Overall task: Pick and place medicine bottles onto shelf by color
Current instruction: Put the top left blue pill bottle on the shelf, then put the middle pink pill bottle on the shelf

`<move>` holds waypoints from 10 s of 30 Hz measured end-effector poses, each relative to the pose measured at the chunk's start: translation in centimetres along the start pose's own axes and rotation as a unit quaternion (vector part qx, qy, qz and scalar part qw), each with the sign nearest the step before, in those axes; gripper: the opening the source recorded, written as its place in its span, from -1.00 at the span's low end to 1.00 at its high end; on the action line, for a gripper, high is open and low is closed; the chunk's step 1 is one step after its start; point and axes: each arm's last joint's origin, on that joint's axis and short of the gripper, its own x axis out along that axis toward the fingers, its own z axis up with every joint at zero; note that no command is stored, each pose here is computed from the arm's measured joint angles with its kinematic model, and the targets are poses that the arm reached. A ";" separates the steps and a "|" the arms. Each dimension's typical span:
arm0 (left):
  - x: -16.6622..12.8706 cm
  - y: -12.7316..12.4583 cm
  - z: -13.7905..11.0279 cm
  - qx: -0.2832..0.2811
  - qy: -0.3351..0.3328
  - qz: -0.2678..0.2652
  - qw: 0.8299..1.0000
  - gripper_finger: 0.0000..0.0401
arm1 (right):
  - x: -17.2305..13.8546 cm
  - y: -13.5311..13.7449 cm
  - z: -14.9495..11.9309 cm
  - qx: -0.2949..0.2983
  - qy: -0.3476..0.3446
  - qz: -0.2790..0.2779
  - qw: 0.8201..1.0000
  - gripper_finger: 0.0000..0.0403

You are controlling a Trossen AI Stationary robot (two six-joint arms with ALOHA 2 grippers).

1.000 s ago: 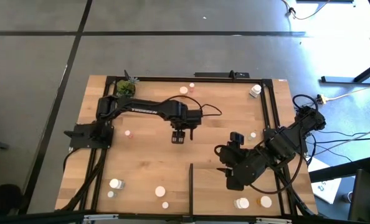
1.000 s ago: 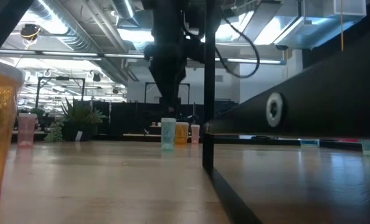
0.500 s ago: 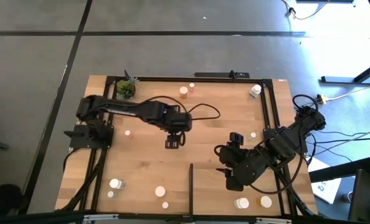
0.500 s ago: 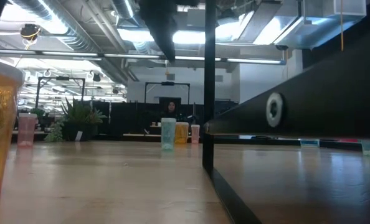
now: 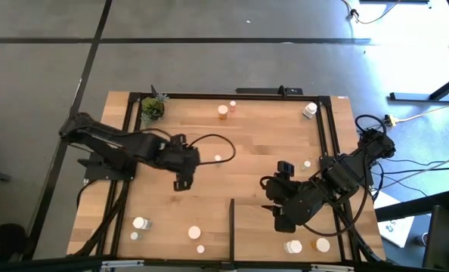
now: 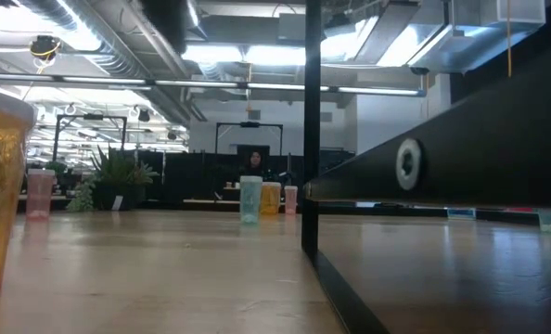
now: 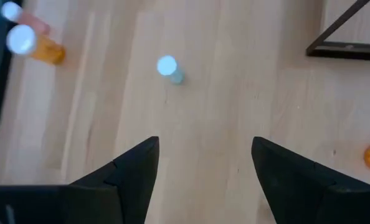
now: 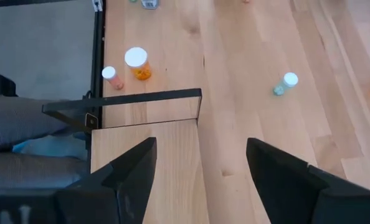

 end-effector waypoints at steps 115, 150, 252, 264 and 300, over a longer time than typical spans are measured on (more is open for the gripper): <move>-2.5 -0.2 -7.8 -0.023 -0.070 0.018 0.997 0.25 | 31.3 -19.8 3.8 -0.036 0.197 -0.041 0.979 0.22; -2.5 -0.2 -7.8 -0.022 -0.069 0.019 0.997 0.25 | 27.4 -14.6 6.0 -0.068 0.211 -0.024 0.975 -0.41; -5.9 -5.7 -8.2 0.056 -0.215 -0.132 0.966 0.25 | 14.9 10.9 -12.8 0.209 0.234 -0.015 0.949 -0.08; -5.8 -5.7 -8.2 0.055 -0.215 -0.132 0.966 0.25 | 14.8 10.7 -12.8 0.209 0.227 -0.027 0.951 -0.06; -5.9 -5.8 -8.4 0.063 -0.211 -0.130 0.967 0.25 | 10.4 10.7 -7.8 0.206 0.166 -0.031 0.964 -0.10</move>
